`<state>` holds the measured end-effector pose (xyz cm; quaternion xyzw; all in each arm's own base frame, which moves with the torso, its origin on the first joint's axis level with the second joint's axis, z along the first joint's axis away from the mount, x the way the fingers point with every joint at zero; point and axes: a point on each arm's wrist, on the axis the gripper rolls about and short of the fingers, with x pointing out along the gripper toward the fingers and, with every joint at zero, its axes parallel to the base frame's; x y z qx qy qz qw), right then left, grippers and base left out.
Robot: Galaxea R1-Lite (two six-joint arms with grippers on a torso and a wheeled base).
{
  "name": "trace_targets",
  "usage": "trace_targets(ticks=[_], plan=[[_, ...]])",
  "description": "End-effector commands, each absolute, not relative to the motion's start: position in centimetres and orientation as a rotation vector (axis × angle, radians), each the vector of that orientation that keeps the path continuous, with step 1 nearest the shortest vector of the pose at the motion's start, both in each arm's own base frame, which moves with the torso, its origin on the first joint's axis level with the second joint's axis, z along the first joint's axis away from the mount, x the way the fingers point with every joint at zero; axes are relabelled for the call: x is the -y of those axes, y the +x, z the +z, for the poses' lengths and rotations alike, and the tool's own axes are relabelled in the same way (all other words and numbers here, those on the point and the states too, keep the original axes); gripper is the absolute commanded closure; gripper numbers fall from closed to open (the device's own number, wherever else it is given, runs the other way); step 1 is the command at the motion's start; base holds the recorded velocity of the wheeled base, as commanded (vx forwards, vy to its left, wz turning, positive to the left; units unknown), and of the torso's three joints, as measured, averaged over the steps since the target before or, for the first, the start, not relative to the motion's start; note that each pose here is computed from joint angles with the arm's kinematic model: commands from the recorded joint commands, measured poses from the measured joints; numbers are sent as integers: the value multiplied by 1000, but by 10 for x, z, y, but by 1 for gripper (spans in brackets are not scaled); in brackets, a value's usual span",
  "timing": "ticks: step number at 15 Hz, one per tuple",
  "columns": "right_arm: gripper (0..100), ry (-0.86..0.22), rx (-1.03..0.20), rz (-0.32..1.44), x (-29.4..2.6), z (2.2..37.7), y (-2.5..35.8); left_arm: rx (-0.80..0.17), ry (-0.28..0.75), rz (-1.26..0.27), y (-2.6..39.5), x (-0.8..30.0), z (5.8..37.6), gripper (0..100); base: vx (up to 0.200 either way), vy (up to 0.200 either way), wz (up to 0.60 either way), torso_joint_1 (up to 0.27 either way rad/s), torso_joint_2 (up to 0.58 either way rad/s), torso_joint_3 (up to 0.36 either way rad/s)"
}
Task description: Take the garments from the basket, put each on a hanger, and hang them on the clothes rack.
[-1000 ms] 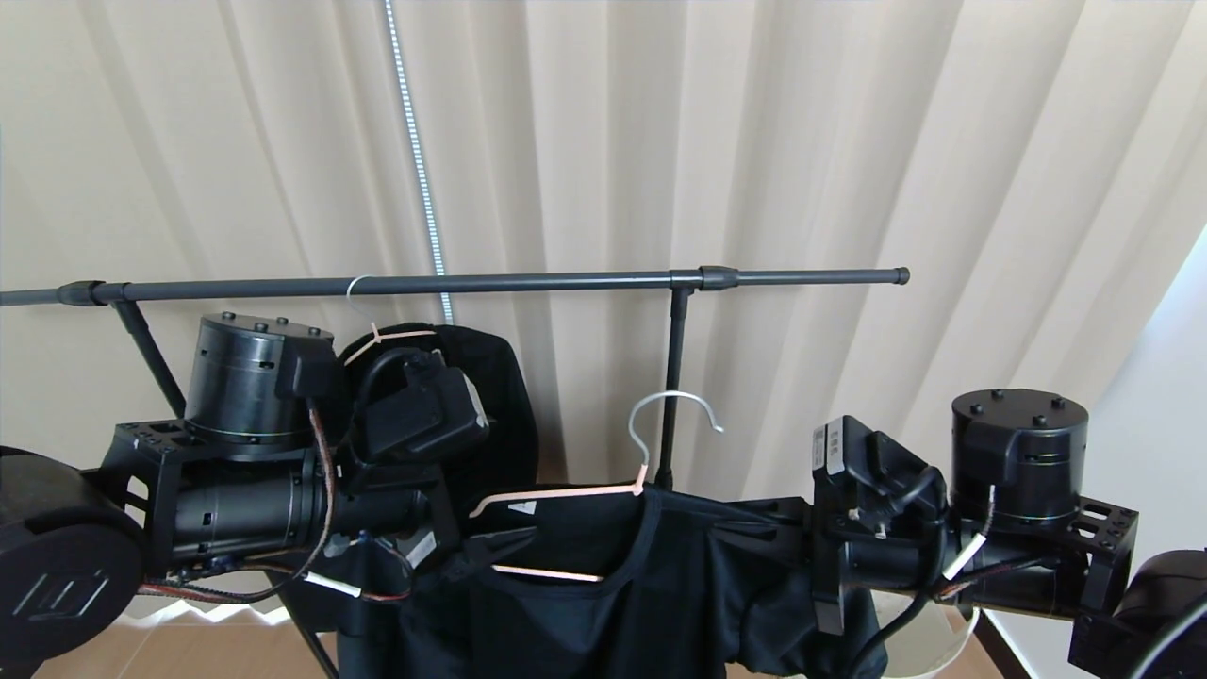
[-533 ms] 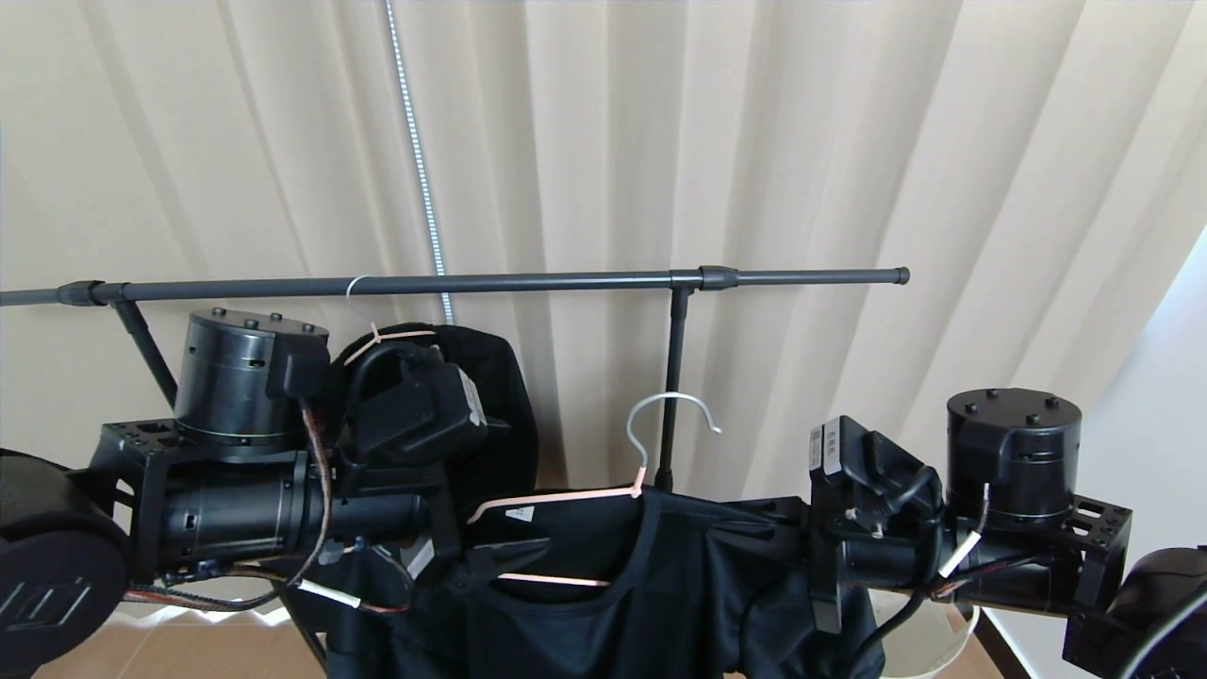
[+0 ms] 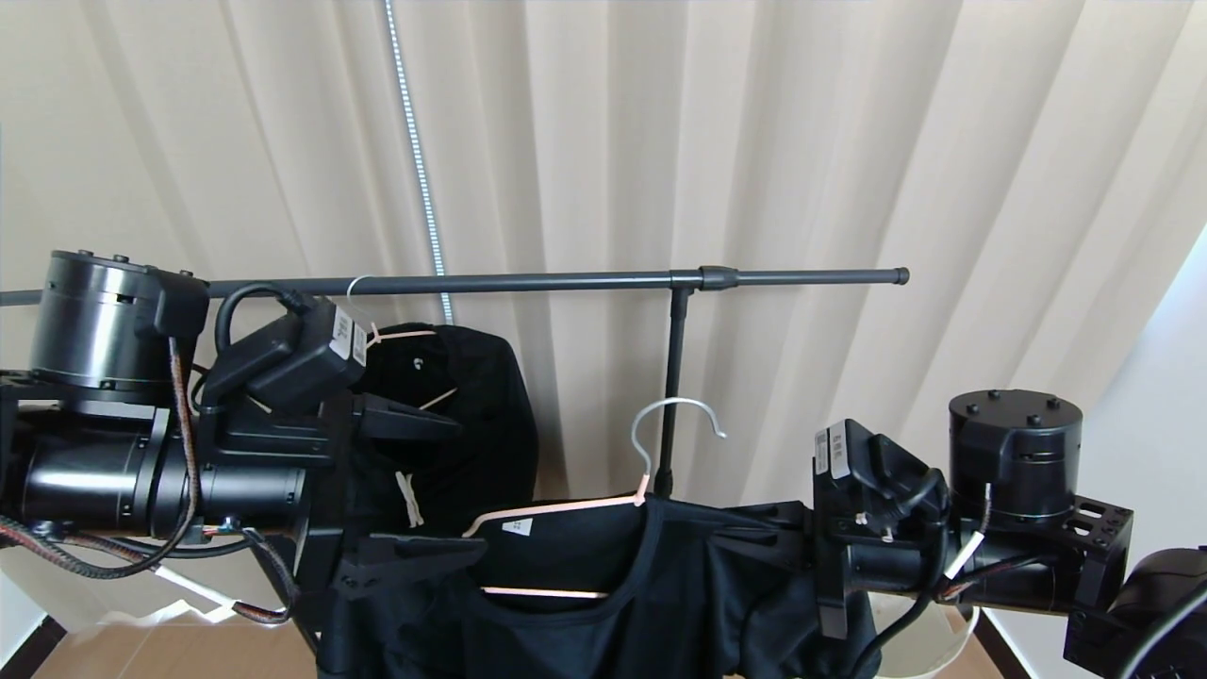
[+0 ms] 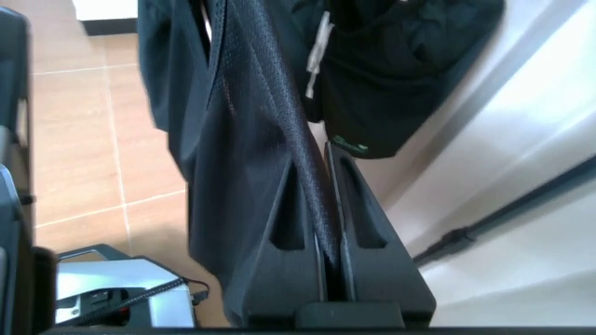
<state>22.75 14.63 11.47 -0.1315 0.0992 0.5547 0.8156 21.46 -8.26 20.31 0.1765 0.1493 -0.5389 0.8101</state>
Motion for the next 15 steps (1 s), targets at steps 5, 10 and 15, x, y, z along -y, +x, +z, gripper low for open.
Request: trace_targets(ticks=[5,10,15], plan=[[100,-279,-210,1188,-146,115,228,-357,435,-1147,217,72,180,0,0,0,0,0,0,0],[100,-280,-205,1188,-146,116,227,-392,423,-1163,221,75,171,0,0,0,0,0,0,0],[100,-280,-204,1186,-146,116,227,-395,423,-1183,227,81,165,0,0,0,0,0,0,0]])
